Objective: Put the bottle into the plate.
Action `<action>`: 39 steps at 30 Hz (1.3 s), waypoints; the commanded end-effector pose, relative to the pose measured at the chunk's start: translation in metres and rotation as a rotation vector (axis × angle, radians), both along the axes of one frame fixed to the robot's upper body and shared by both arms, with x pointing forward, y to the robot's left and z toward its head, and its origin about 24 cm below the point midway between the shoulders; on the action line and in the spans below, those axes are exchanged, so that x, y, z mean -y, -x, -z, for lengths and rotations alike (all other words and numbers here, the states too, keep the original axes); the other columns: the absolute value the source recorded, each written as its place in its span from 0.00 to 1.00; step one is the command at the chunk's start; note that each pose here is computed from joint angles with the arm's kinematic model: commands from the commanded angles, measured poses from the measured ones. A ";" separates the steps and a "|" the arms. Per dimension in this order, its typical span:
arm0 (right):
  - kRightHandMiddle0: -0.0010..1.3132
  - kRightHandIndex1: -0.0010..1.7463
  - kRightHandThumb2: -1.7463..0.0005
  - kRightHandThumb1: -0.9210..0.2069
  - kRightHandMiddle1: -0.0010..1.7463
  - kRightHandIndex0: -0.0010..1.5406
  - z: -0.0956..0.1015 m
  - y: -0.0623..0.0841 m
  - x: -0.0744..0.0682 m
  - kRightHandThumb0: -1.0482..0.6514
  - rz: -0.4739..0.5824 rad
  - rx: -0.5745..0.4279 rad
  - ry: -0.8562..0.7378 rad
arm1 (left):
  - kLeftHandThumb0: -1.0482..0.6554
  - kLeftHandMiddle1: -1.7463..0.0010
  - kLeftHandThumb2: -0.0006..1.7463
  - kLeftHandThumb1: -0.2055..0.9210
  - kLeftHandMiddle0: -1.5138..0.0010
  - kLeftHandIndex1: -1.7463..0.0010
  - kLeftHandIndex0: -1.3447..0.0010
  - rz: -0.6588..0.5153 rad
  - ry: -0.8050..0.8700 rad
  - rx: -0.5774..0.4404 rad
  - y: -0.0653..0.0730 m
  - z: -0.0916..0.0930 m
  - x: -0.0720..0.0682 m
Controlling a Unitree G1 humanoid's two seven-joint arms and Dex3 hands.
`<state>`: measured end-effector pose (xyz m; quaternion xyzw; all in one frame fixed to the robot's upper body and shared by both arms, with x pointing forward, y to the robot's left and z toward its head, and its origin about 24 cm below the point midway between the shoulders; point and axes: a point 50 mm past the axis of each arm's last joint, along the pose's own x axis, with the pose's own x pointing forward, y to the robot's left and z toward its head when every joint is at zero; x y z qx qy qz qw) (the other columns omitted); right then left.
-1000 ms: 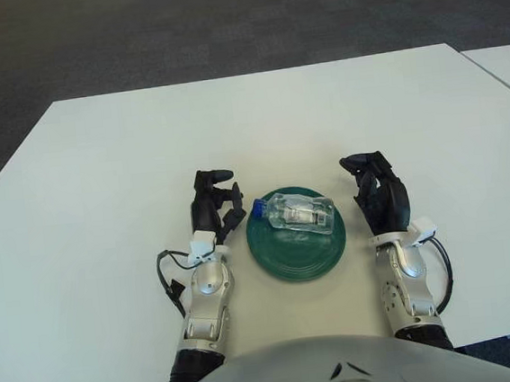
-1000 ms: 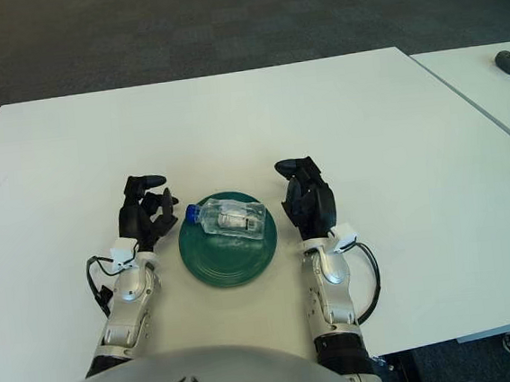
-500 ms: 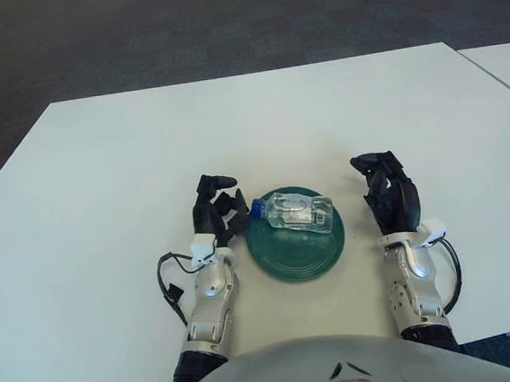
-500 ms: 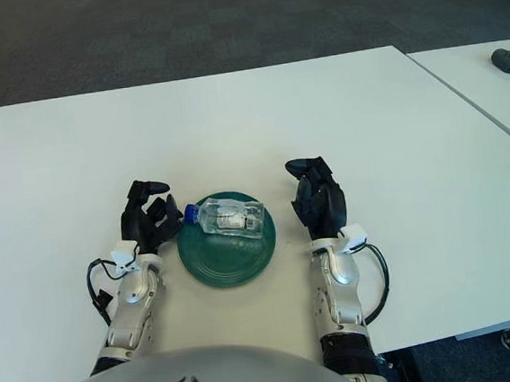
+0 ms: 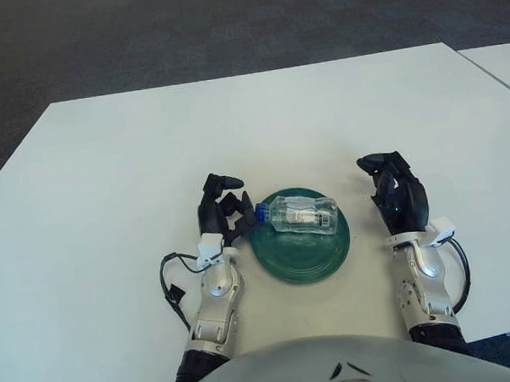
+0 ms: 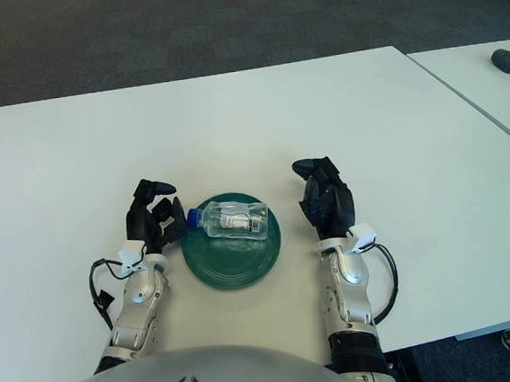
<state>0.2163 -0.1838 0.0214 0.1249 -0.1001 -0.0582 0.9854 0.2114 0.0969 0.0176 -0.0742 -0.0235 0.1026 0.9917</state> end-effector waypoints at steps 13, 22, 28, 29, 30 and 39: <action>0.39 0.69 0.60 0.03 0.69 0.43 -0.004 -0.005 0.023 0.27 0.001 0.012 0.000 | 0.34 0.00 0.72 0.50 0.18 0.00 0.56 0.082 0.111 -0.009 0.007 -0.012 0.040; 0.41 0.80 0.64 0.00 0.73 0.44 -0.007 -0.005 0.030 0.23 -0.004 -0.007 0.037 | 0.35 0.00 0.66 0.57 0.24 0.00 0.61 0.075 0.087 0.013 0.005 -0.016 0.046; 0.40 0.83 0.62 0.00 0.76 0.45 -0.006 -0.008 0.040 0.21 -0.017 0.033 0.068 | 0.36 0.00 0.63 0.61 0.28 0.00 0.64 0.046 0.063 -0.003 0.004 -0.017 0.049; 0.40 0.84 0.62 0.00 0.76 0.45 -0.006 -0.008 0.040 0.21 -0.020 0.039 0.074 | 0.36 0.00 0.63 0.62 0.28 0.00 0.64 0.041 0.062 -0.005 0.004 -0.017 0.049; 0.40 0.84 0.62 0.00 0.76 0.45 -0.006 -0.008 0.041 0.21 -0.022 0.044 0.077 | 0.36 0.00 0.63 0.62 0.29 0.00 0.64 0.038 0.061 -0.006 0.003 -0.017 0.050; 0.40 0.86 0.62 0.00 0.79 0.44 -0.006 -0.009 0.048 0.20 -0.041 0.039 0.102 | 0.37 0.00 0.59 0.66 0.31 0.00 0.67 0.021 0.071 -0.023 0.000 -0.017 0.055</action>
